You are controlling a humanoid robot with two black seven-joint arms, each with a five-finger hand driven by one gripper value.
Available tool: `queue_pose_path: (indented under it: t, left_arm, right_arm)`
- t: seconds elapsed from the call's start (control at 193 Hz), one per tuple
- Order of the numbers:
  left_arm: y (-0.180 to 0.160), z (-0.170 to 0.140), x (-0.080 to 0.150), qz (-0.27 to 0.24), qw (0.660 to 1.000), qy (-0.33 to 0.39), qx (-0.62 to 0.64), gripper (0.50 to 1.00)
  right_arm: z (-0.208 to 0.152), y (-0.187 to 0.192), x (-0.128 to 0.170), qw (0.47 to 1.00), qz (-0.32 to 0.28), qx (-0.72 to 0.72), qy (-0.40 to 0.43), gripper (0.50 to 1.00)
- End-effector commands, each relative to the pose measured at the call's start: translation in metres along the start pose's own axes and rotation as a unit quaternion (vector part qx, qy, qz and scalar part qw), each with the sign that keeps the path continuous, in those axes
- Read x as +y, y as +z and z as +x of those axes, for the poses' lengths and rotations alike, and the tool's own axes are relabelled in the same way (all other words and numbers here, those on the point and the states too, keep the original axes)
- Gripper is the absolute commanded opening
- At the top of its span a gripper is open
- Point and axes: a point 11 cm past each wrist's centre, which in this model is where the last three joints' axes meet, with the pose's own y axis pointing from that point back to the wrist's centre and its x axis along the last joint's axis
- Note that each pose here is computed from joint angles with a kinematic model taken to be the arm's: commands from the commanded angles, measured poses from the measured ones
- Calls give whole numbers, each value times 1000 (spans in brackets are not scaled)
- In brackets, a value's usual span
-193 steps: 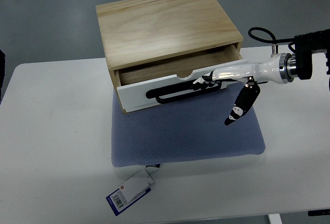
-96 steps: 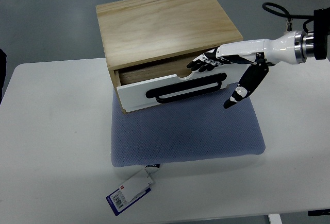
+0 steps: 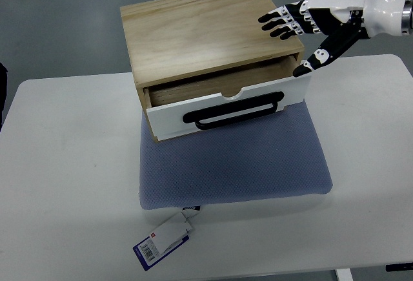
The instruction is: Open wood drawer with right hand
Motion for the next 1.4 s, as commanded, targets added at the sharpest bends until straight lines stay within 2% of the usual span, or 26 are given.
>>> queue_pose_path:
  t: [0.0, 0.093, 0.202, 0.358, 0.41, 0.415, 0.426, 0.571, 0.877, 1.397]
  left_arm:
    - [0, 0, 0, 0, 1000, 0, 0, 1000]
    - [0, 0, 0, 0, 1000, 0, 0, 1000]
    - [0, 0, 0, 0, 1000, 0, 0, 1000]
    - [0, 0, 0, 0, 1000, 0, 0, 1000]
    - [0, 0, 0, 0, 1000, 0, 0, 1000]
    - [1, 0, 0, -1, 1000, 0, 0, 1000]
    - [0, 0, 0, 0, 1000, -1, 0, 1000]
    - [0, 0, 0, 0, 1000, 0, 0, 1000]
    - [0, 0, 0, 0, 1000, 0, 0, 1000]
    - [0, 0, 0, 0, 1000, 0, 0, 1000]
  right_arm:
    - [28, 11, 12, 997, 16, -66, 40, 948]
    - [52, 23, 23, 985, 50, -149, 78, 948]
    - [58, 51, 17, 961, 80, -249, 94, 946]
    - [64, 107, 8, 916, 85, -365, 146, 946]
    - [64, 107, 8, 916, 85, -365, 146, 946]
    - [70, 124, -1, 890, 86, -408, 186, 946]
    - [70, 128, -3, 884, 85, -416, 195, 946]
    - [79, 160, -9, 834, 94, -477, 262, 944]
    - [81, 169, -16, 805, 92, -500, 306, 946]
    - [64, 175, -33, 809, 81, -507, 285, 950]
